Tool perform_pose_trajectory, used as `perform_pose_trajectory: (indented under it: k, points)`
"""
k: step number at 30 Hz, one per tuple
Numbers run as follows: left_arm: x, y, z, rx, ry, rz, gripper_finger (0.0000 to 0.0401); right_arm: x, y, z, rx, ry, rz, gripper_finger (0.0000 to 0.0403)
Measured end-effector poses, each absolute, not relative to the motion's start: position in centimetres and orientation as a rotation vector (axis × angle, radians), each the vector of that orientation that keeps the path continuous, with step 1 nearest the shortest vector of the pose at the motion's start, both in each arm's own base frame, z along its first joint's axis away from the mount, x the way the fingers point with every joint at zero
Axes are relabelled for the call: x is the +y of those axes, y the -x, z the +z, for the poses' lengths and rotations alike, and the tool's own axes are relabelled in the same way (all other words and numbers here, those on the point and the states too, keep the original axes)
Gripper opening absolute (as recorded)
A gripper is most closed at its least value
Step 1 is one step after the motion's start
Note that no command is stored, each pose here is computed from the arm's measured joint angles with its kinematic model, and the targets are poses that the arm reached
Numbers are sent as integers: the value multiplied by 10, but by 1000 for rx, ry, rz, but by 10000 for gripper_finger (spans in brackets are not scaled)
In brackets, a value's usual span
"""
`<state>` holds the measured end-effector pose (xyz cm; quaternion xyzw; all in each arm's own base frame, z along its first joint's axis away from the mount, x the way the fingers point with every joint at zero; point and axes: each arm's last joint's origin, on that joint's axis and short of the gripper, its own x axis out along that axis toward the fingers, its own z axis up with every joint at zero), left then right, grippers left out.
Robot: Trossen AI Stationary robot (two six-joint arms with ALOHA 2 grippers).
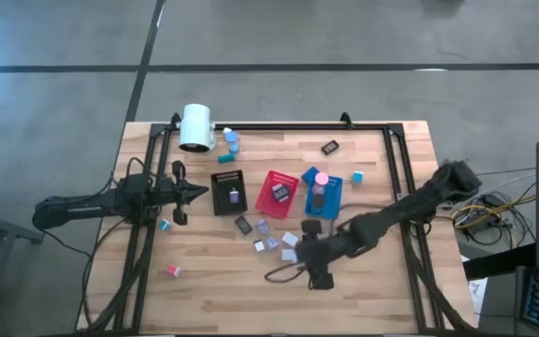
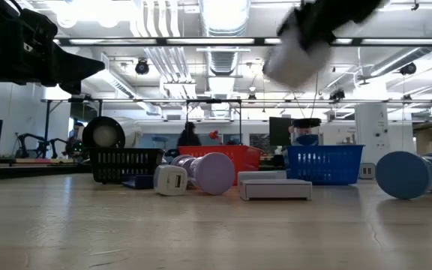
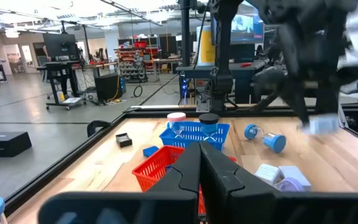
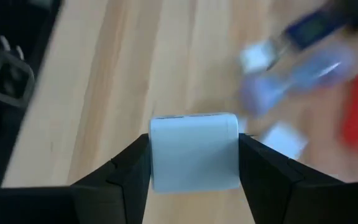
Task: Pick & Place Office items
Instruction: Put the bottom white charger adapter into the black bin
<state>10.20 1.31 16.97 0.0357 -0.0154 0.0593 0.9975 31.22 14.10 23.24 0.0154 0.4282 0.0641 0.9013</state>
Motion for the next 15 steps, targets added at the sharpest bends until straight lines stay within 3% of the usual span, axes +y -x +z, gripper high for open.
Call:
perform_pose_trajectory:
  k: [8,15]
  points:
    - [13,-102,169,-26,-54,119,7,85,-274,300,486,-86,92,193]
    - [13,-102,169,-26,-54,118,7,34,-208,314,245,-158,-14,193]
